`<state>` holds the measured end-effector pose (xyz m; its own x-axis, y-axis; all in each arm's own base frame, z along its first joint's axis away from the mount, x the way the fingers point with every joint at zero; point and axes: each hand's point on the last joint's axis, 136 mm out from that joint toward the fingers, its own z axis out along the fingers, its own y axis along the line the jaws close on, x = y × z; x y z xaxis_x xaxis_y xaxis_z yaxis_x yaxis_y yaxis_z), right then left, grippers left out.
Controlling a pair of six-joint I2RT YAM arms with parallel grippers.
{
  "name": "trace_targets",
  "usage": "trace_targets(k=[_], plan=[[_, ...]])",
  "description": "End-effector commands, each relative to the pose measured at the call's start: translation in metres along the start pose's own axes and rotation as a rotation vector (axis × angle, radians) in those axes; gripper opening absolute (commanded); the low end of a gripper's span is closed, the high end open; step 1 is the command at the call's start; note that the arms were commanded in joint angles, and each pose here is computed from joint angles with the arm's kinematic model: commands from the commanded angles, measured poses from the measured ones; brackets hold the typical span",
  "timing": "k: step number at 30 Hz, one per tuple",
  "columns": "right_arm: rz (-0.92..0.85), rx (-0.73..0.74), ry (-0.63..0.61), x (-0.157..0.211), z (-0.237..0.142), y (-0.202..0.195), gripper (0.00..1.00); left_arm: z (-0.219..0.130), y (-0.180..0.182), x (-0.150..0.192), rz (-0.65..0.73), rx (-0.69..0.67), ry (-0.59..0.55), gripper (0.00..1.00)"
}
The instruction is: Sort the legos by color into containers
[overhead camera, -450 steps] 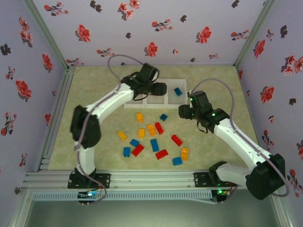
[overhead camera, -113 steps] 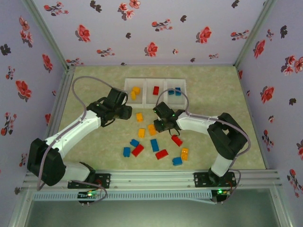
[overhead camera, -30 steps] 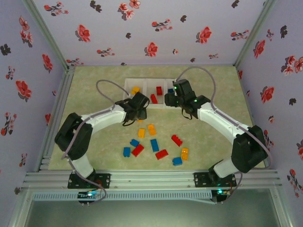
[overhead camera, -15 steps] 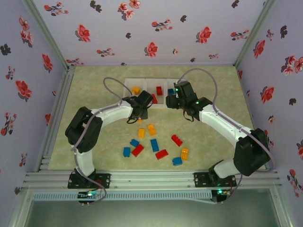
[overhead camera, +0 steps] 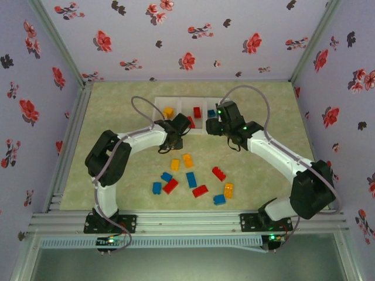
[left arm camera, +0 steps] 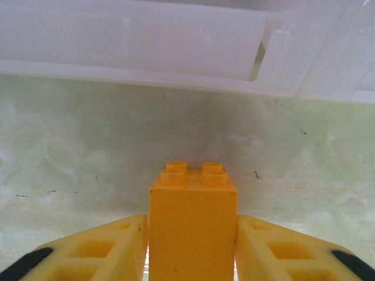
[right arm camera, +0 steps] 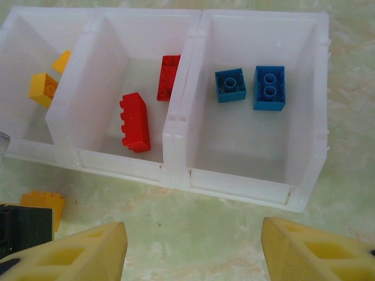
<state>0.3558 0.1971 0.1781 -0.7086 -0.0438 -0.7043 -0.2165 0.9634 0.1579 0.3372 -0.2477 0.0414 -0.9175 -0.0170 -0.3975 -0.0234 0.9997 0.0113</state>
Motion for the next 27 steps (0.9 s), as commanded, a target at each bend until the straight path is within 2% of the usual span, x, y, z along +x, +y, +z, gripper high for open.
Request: trace_targets(k=[1, 8, 14, 22, 27], plan=[[-0.004, 0.016, -0.010, 0.001, -0.007, -0.006, 0.63, 0.002, 0.002, -0.001, 0.014, -0.038, -0.002, 0.39], [-0.004, 0.016, -0.019, 0.000, -0.011, -0.007, 0.62, -0.003, 0.003, -0.003, 0.023, -0.043, -0.002, 0.34], [-0.004, 0.021, -0.020, 0.001, -0.013, -0.008, 0.62, -0.029, 0.009, -0.015, 0.083, -0.047, -0.035, 0.31], [-0.004, 0.018, -0.036, 0.000, -0.023, -0.009, 0.62, -0.084, 0.032, -0.051, 0.127, -0.075, -0.126, 0.31], [-0.005, 0.015, -0.041, 0.000, -0.026, -0.010, 0.62, -0.102, 0.047, -0.076, 0.119, -0.075, -0.176, 0.31]])
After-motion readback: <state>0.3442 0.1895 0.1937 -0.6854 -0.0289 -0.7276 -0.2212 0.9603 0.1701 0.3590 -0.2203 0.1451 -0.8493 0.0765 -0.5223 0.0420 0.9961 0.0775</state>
